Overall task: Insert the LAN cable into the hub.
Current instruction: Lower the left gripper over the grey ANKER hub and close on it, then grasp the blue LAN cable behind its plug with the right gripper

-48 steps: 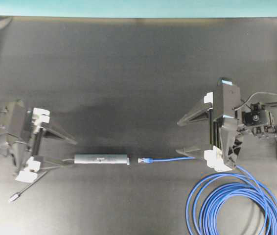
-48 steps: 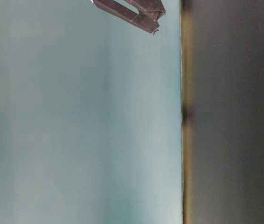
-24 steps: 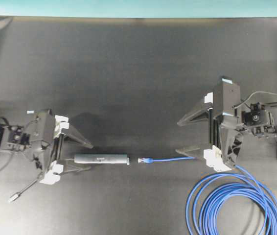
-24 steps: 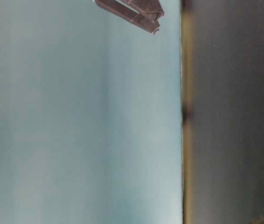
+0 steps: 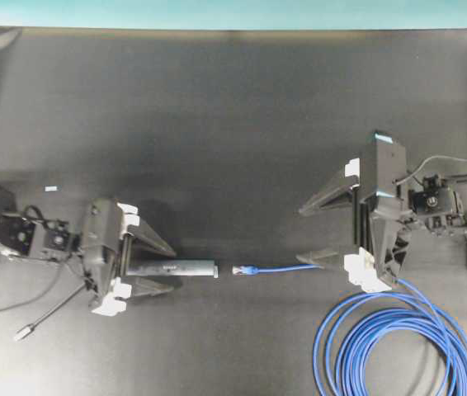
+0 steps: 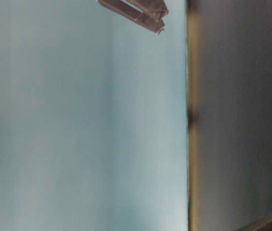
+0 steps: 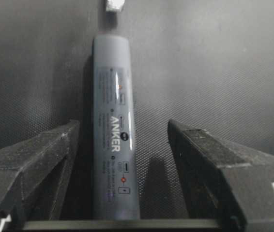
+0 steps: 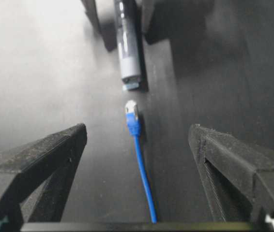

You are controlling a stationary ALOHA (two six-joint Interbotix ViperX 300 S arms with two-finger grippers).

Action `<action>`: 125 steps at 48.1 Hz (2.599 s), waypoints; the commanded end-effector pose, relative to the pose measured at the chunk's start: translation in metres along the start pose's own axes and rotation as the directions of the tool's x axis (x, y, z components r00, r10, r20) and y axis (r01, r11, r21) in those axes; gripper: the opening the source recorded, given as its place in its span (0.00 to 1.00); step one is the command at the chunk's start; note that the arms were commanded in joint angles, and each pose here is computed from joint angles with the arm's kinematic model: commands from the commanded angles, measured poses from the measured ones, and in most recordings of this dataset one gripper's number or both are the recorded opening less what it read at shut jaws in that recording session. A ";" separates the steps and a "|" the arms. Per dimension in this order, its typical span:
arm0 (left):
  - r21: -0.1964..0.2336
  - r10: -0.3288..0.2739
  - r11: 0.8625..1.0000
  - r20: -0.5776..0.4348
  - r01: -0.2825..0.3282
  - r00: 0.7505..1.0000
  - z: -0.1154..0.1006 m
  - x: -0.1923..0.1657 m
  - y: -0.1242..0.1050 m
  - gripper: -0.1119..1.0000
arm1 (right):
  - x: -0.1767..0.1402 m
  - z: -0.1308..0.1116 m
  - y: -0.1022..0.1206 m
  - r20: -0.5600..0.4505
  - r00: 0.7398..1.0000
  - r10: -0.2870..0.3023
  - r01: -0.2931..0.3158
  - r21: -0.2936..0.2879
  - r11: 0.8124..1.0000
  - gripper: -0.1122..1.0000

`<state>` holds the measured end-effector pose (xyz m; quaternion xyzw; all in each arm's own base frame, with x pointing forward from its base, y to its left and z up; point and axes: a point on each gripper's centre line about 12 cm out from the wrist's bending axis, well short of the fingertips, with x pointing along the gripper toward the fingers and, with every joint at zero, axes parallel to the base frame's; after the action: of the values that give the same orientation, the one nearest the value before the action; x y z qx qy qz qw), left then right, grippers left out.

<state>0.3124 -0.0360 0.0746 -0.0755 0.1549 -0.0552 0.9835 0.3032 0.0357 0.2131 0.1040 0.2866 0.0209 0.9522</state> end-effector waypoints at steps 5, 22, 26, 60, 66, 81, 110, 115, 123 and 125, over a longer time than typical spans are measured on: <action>-0.001 -0.001 1.000 0.000 0.001 1.000 -0.002 0.006 0.000 0.72 | -0.001 0.004 0.006 0.013 1.000 0.018 -0.018 0.000 1.000 0.84; 0.064 -0.033 0.997 -0.020 0.035 0.999 -0.007 0.007 -0.010 0.35 | -0.001 0.000 0.007 0.004 1.000 0.021 -0.021 0.015 1.000 0.84; 0.069 -0.035 0.997 -0.020 0.036 0.999 -0.004 0.010 -0.012 0.35 | 0.000 -0.004 0.009 -0.007 1.000 0.026 -0.026 0.012 1.000 0.84; 0.065 0.055 0.997 -0.075 -0.050 0.996 0.088 -0.014 -0.004 0.35 | 0.080 -0.062 -0.004 0.063 0.997 0.036 -0.030 -0.089 0.996 0.84; 0.063 0.058 0.997 -0.091 -0.052 0.994 0.089 -0.017 -0.004 0.35 | 0.094 -0.070 -0.005 0.057 0.998 0.036 -0.030 -0.100 0.995 0.83; 0.061 0.059 0.997 -0.091 -0.054 0.994 0.091 -0.017 -0.004 0.35 | 0.120 -0.082 -0.006 0.033 0.999 0.030 -0.026 -0.106 0.994 0.82; 0.061 0.055 0.997 -0.092 -0.049 0.994 0.091 -0.017 -0.006 0.35 | 0.133 -0.102 0.005 -0.092 0.995 0.033 -0.044 -0.119 0.992 0.21; 0.061 0.052 0.997 -0.089 -0.047 0.995 0.093 -0.017 -0.007 0.35 | 0.128 -0.093 0.004 -0.068 0.997 0.026 -0.031 -0.076 0.997 0.22; 0.053 0.057 0.997 -0.113 -0.051 0.992 0.099 -0.012 -0.008 0.35 | 0.110 -0.062 -0.003 0.014 1.000 -0.001 0.001 0.012 1.000 0.22; 0.058 0.060 0.997 -0.125 -0.053 0.990 0.101 -0.010 -0.008 0.35 | 0.106 -0.053 -0.004 0.027 1.000 -0.006 0.005 0.024 1.000 0.22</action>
<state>0.3268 -0.0278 0.1619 -0.0446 0.2280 -0.0336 0.9721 0.3581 0.0601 0.0898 0.0973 0.2986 0.0263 0.9490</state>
